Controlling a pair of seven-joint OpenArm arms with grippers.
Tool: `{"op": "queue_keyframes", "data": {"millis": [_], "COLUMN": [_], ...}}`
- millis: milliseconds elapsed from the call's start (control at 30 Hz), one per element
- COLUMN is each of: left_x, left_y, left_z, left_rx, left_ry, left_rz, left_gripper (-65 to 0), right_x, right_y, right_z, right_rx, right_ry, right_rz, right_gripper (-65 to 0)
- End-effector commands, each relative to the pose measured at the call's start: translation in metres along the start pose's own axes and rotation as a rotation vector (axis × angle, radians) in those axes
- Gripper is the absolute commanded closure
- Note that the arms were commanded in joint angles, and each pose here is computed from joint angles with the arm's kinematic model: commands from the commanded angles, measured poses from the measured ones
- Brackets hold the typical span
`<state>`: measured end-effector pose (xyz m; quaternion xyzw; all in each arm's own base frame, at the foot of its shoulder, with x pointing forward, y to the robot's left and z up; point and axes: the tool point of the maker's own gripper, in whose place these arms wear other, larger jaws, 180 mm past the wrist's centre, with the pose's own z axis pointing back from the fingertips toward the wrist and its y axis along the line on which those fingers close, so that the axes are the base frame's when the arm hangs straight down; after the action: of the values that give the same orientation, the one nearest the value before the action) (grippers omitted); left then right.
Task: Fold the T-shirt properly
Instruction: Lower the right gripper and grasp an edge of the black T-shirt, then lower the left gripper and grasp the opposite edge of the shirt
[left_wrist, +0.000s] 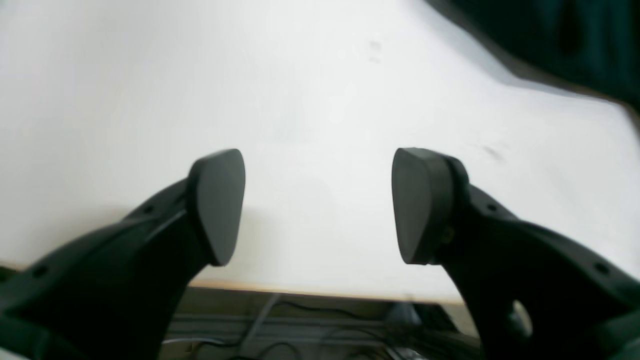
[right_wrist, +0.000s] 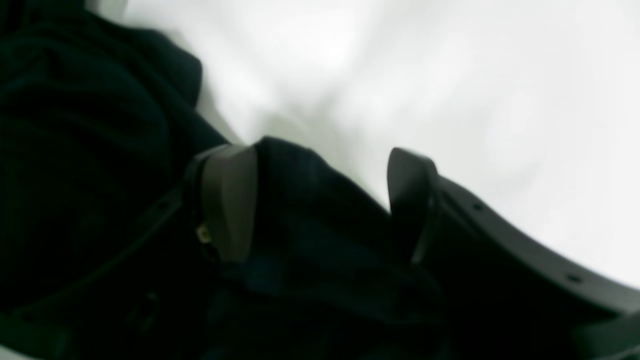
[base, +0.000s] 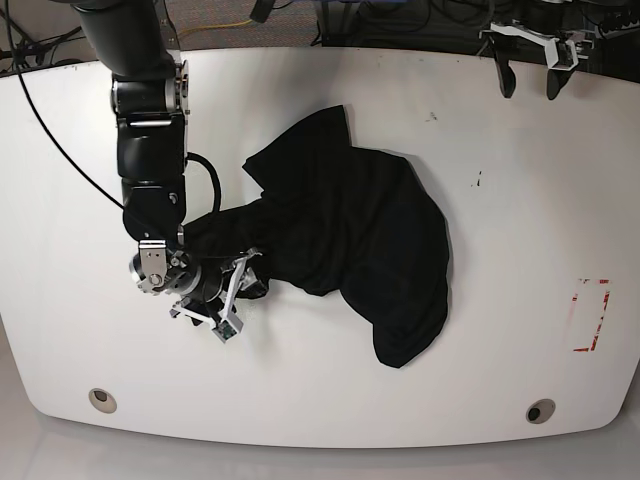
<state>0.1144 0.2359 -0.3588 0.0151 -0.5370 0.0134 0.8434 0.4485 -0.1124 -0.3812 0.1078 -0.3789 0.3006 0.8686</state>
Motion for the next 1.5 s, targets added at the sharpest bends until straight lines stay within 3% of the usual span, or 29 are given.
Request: {"op": "queue_keyframes", "data": {"millis": [0, 300, 367, 467, 500, 733, 900, 1067, 1267, 1467], "left_x": [0.007, 0.015, 0.017, 0.023, 0.023, 0.023, 0.053, 0.094, 0.134, 0.139], "left_y": [0.000, 0.001, 0.001, 0.000, 0.000, -0.002, -0.008, -0.019, -0.052, -0.087], "left_z": [0.002, -0.007, -0.009, -0.016, -0.019, -0.056, -0.088, -0.134, -0.187, -0.236], "left_rx": [-0.005, -0.005, -0.005, -0.006, -0.005, -0.002, -0.013, -0.017, -0.088, -0.154], "left_ry": [-0.023, -0.052, -0.058, -0.079, -0.071, 0.017, -0.009, -0.043, -0.019, 0.022], "left_rz": [-0.003, -0.008, -0.008, -0.007, -0.004, 0.009, 0.014, 0.068, 0.121, 0.192], "left_gripper": [-42.6, -42.6, -42.6, -42.6, -42.6, -42.6, -42.6, -42.9, -42.9, -42.8], "right_x": [0.011, -0.004, -0.002, 0.005, 0.011, 0.039, 0.067, 0.078, 0.072, 0.060], "right_y": [-0.004, 0.005, 0.006, 0.005, 0.005, -0.003, -0.002, 0.015, 0.027, 0.037], "right_z": [-0.002, -0.016, -0.016, -0.015, -0.012, 0.034, 0.093, 0.129, 0.140, 0.140], "right_rx": [0.009, 0.052, 0.053, 0.048, 0.042, -0.074, -0.211, -0.275, -0.286, -0.268], "right_ry": [-0.029, -0.026, -0.031, -0.044, -0.056, -0.093, -0.124, -0.159, -0.149, -0.136], "right_rz": [0.030, -0.011, -0.011, 0.001, 0.016, 0.146, 0.294, 0.397, 0.420, 0.417], "right_gripper": [-39.3, -36.6, -27.6, -3.0, 0.0, 0.0, 0.0, 0.0, 0.0, 0.0]}}
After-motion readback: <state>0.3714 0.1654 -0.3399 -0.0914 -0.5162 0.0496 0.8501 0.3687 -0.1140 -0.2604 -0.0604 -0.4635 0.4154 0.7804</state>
